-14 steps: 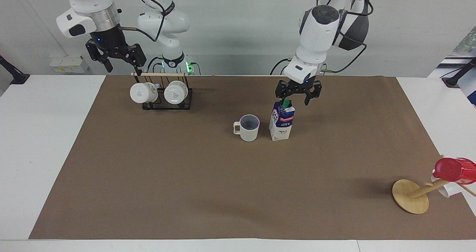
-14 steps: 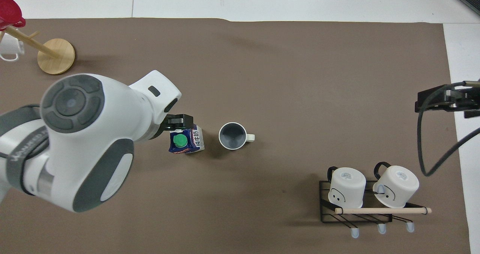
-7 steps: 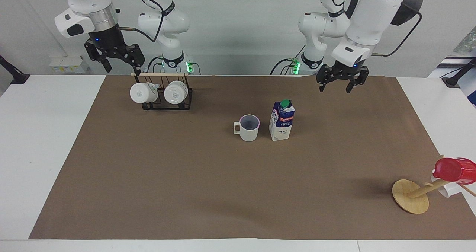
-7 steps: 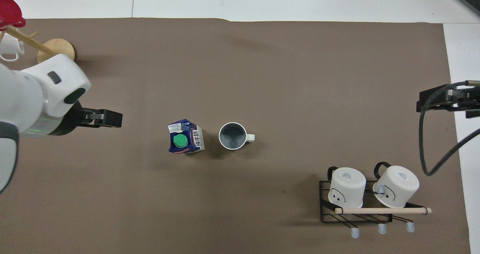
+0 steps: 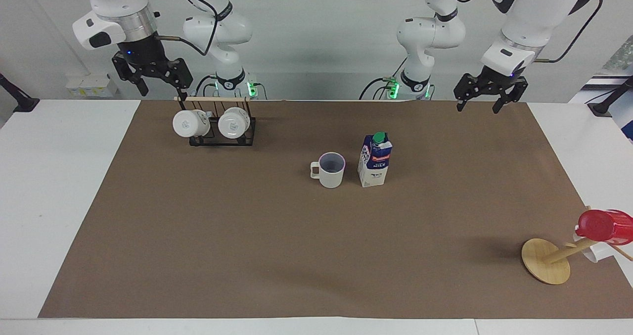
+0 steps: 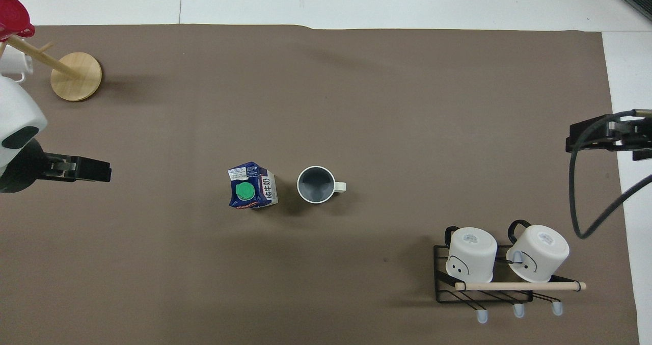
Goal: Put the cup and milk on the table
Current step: 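Open the left gripper and withdraw it from the milk carton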
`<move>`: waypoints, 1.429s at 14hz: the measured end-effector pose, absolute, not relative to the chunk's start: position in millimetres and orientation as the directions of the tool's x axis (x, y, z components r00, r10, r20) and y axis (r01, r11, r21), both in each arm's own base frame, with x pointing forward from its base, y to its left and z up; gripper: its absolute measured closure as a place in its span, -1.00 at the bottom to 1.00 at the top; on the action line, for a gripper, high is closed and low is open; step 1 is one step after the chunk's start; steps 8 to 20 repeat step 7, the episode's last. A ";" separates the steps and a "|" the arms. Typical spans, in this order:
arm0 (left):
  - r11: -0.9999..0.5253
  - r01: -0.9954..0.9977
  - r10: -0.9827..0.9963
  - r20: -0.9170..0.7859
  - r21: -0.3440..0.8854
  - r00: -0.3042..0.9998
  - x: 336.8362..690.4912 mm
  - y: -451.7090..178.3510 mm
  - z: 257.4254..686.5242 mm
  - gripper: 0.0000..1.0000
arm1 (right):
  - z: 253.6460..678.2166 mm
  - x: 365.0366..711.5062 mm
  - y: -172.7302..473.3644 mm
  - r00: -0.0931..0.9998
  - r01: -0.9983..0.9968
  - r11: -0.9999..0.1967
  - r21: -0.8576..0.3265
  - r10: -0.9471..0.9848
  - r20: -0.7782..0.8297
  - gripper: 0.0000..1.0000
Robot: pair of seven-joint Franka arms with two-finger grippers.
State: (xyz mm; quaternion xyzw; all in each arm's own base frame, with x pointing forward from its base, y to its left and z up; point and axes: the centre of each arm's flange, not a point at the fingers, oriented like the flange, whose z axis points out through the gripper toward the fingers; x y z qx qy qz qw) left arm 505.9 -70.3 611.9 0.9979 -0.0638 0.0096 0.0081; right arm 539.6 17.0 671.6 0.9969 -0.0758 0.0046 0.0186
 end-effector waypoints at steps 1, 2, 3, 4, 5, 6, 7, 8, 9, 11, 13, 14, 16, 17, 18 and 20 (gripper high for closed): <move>-0.991 -0.129 -0.129 0.020 0.015 0.991 505.8 -71.4 612.0 -1.00 | 671.6 539.6 17.0 0.988 -0.151 -0.988 0.036 -0.151 0.012 -1.00; -0.991 -0.130 -0.130 0.021 0.014 0.991 505.7 -71.7 612.3 -1.00 | 671.7 539.6 17.0 0.988 -0.151 -0.988 0.036 -0.151 0.012 -1.00; -0.991 -0.130 -0.129 0.022 0.014 0.991 505.7 -71.6 612.6 -1.00 | 671.7 539.6 17.0 0.988 -0.151 -0.988 0.036 -0.151 0.012 -1.00; -0.991 -0.130 -0.129 0.022 0.014 0.991 505.7 -71.6 612.7 -1.00 | 671.7 539.6 17.0 0.988 -0.151 -0.988 0.036 -0.151 0.012 -1.00; -0.991 -0.130 -0.130 0.022 0.014 0.991 505.7 -71.6 612.7 -1.00 | 671.7 539.6 17.0 0.988 -0.151 -0.988 0.036 -0.151 0.012 -1.00; -0.991 -0.130 -0.130 0.022 0.014 0.991 505.7 -71.6 612.7 -1.00 | 671.7 539.6 17.0 0.988 -0.151 -0.988 0.036 -0.151 0.012 -1.00; -0.991 -0.130 -0.129 0.022 0.014 0.991 505.7 -71.5 612.8 -1.00 | 671.7 539.6 17.0 0.988 -0.151 -0.988 0.036 -0.151 0.012 -1.00; -0.991 -0.130 -0.129 0.022 0.014 0.991 505.7 -71.5 612.8 -1.00 | 671.7 539.6 17.0 0.988 -0.151 -0.988 0.036 -0.151 0.012 -1.00; -0.991 -0.130 -0.129 0.022 0.014 0.991 505.7 -71.5 612.8 -1.00 | 671.7 539.6 17.0 0.988 -0.151 -0.988 0.036 -0.151 0.012 -1.00; -0.991 -0.130 -0.129 0.022 0.014 0.991 505.7 -71.5 612.8 -1.00 | 671.7 539.6 17.0 0.988 -0.151 -0.988 0.036 -0.151 0.012 -1.00; -0.991 -0.130 -0.129 0.022 0.014 0.991 505.7 -71.5 612.8 -1.00 | 671.7 539.6 17.0 0.988 -0.151 -0.988 0.036 -0.151 0.012 -1.00; -0.991 -0.130 -0.129 0.022 0.014 0.991 505.7 -71.5 612.8 -1.00 | 671.7 539.6 17.0 0.988 -0.151 -0.988 0.036 -0.151 0.012 -1.00; -0.991 -0.130 -0.129 0.022 0.014 0.991 505.7 -71.5 612.8 -1.00 | 671.7 539.6 17.0 0.988 -0.151 -0.988 0.036 -0.151 0.012 -1.00; -0.991 -0.130 -0.129 0.022 0.014 0.991 505.7 -71.5 612.8 -1.00 | 671.7 539.6 17.0 0.988 -0.151 -0.988 0.036 -0.151 0.012 -1.00; -0.991 -0.130 -0.129 0.022 0.014 0.991 505.7 -71.5 612.8 -1.00 | 671.7 539.6 17.0 0.988 -0.151 -0.988 0.036 -0.151 0.012 -1.00; -0.991 -0.130 -0.129 0.022 0.014 0.991 505.7 -71.5 612.8 -1.00 | 671.7 539.6 17.0 0.988 -0.151 -0.988 0.036 -0.151 0.012 -1.00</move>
